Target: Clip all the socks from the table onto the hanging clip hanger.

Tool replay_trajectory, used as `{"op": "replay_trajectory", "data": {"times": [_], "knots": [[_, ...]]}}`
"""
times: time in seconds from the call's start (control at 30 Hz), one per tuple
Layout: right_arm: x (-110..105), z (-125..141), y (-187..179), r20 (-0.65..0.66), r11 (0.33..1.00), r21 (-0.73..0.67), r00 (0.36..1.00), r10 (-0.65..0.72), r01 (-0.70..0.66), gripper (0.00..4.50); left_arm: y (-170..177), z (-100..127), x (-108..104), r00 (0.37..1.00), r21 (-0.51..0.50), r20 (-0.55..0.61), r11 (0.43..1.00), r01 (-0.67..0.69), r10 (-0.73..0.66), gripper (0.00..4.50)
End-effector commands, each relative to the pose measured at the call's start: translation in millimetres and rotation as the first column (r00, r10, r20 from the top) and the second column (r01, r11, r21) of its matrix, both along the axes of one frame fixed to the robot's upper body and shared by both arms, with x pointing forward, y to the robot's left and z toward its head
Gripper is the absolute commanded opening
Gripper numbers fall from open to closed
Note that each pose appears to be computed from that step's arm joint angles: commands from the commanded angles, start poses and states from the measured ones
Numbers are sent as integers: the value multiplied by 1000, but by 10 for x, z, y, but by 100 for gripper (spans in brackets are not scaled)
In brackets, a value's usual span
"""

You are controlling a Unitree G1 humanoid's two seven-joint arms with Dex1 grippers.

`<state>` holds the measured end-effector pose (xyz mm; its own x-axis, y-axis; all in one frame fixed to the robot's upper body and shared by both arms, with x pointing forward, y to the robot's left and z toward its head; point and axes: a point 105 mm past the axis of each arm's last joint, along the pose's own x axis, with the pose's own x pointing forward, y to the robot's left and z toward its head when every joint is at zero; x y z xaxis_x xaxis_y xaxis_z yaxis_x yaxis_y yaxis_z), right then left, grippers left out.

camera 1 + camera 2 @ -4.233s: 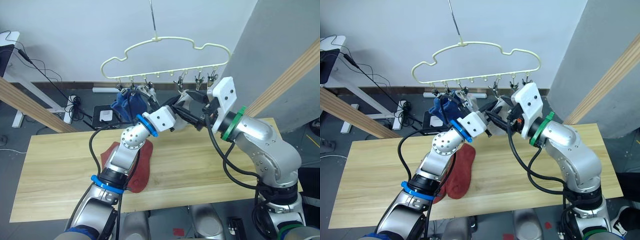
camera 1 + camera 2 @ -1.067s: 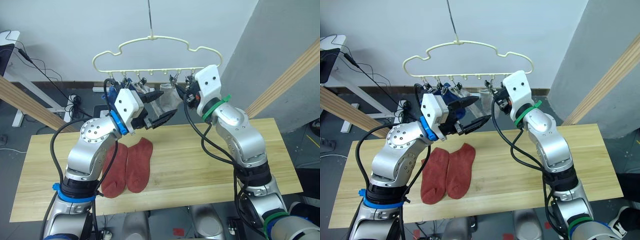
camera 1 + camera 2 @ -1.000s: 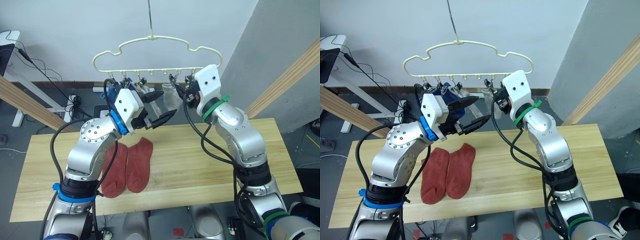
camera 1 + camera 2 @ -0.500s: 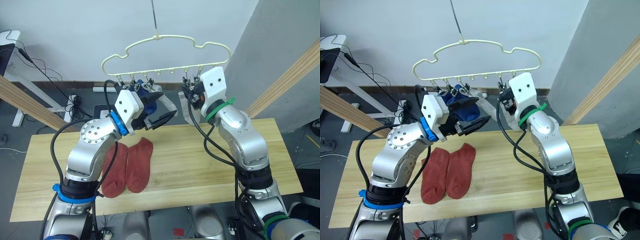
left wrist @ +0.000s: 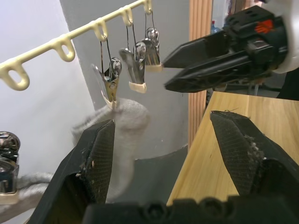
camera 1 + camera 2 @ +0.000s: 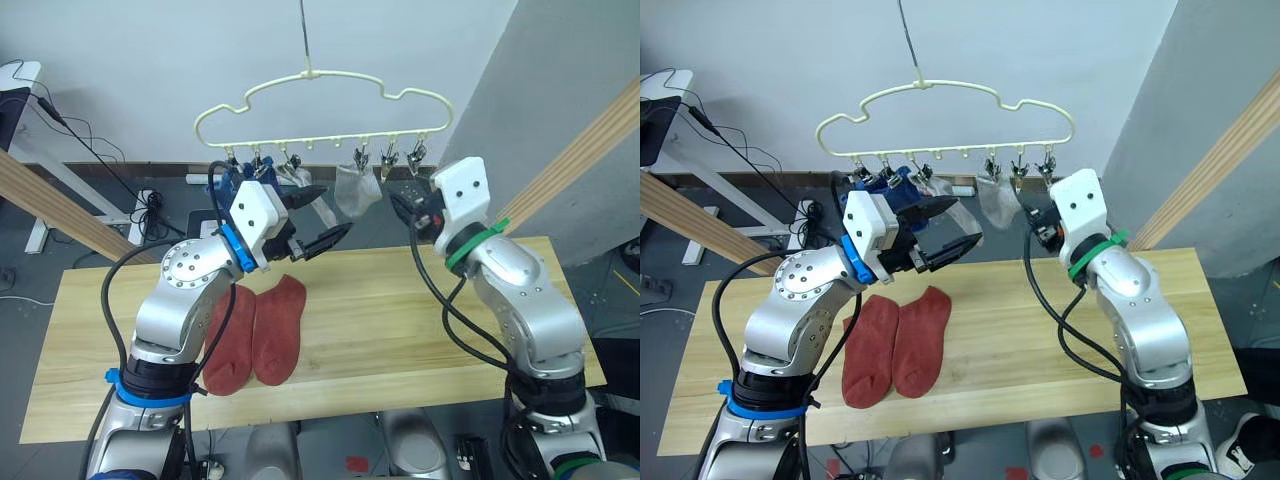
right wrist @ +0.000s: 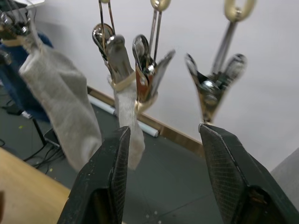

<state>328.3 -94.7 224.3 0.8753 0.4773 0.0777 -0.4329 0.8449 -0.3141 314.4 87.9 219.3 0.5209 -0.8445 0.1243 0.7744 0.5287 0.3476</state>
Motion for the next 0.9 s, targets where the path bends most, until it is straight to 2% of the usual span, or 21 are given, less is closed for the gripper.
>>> {"op": "replay_trajectory", "data": {"times": [0.03, 0.1, 0.53, 0.9], "knots": [[-109, 104, 40, 39, 999, 8, 998, 43, -44, 225, -2, 83, -44, 999, -9, 43, 1000, 17, -17, 359], [-109, 100, 58, 35, 999, 12, 998, 49, -49, 184, -3, 84, -37, 999, -7, 44, 1000, 16, -16, 359], [-50, 222, 205, 79, 997, 38, 995, 61, -65, 184, -1, 79, -29, 999, 4, 52, 1000, 11, -11, 359], [153, 389, 349, 155, 997, 64, 988, 25, -35, 184, -20, 73, -33, 998, 5, 55, 1000, 16, -16, 359]]}}
